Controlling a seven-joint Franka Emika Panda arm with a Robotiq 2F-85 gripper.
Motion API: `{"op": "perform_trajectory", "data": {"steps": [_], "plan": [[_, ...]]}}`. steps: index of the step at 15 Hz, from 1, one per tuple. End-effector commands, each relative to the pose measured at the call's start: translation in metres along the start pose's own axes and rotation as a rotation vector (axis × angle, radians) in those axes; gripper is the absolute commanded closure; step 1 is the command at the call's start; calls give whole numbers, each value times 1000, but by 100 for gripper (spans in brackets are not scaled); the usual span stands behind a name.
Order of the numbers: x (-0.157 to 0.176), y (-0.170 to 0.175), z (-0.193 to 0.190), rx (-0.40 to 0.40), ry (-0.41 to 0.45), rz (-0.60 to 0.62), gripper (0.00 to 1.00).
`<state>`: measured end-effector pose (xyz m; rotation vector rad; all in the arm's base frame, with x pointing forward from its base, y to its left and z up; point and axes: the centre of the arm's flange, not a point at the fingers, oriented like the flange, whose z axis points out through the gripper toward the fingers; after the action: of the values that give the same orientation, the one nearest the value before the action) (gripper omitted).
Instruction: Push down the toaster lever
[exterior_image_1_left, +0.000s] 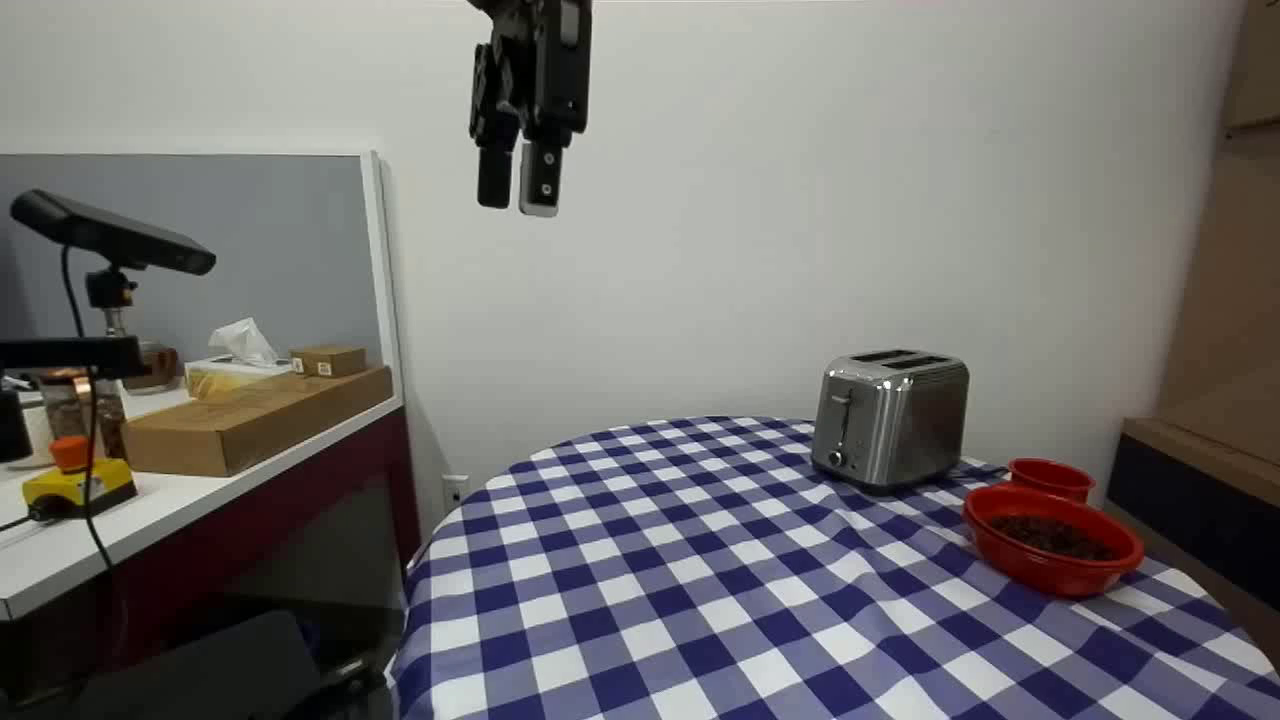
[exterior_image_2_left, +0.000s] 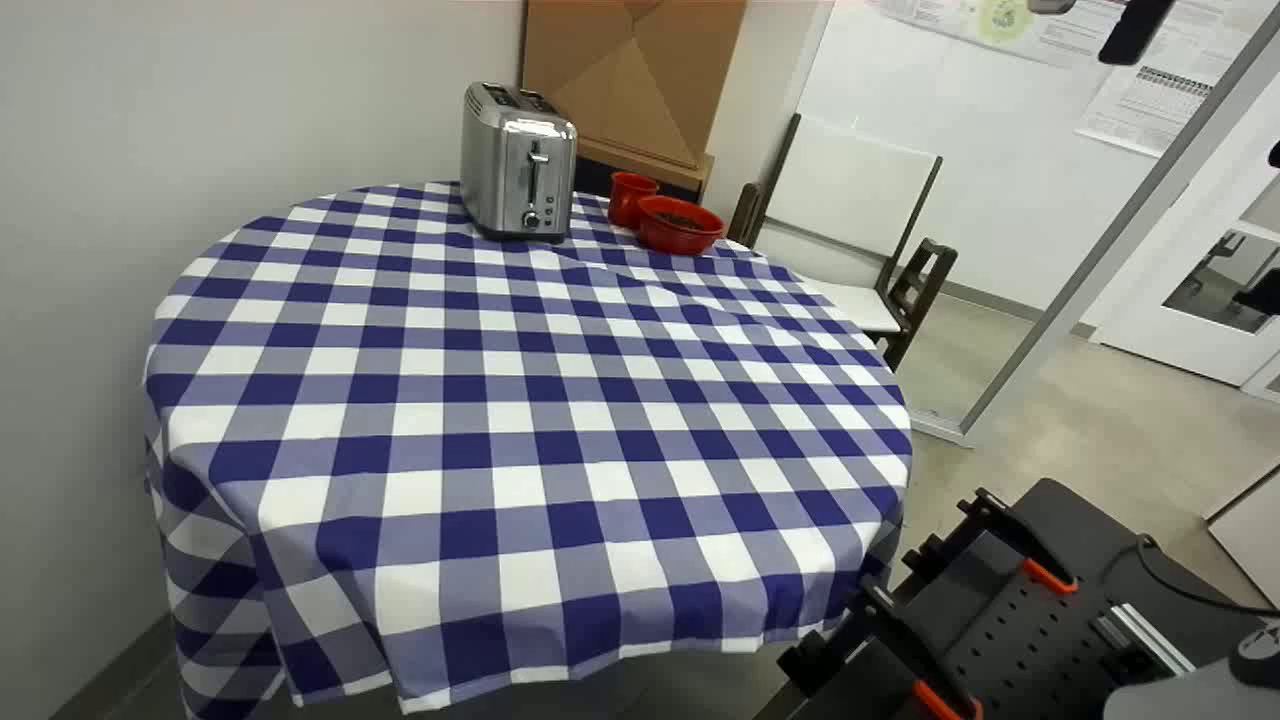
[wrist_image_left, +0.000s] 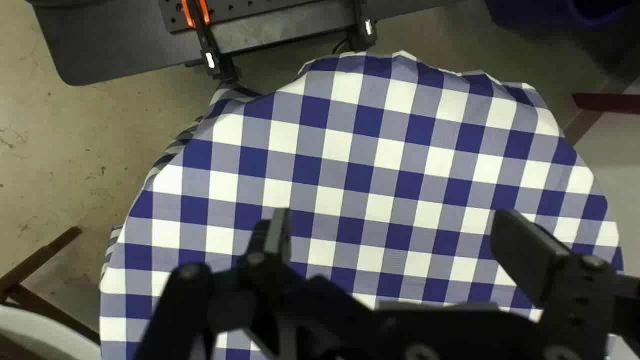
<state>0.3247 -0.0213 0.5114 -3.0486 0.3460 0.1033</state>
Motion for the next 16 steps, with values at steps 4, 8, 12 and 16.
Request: {"op": "perform_trajectory", "data": {"steps": [4,8,12,16], "plan": [[31,-1,12,-53,47,30,0],[121,5,34,-44,163,253,0],[196,7,73,-55,184,446,0],[264,-20,95,-52,171,465,0]]}}
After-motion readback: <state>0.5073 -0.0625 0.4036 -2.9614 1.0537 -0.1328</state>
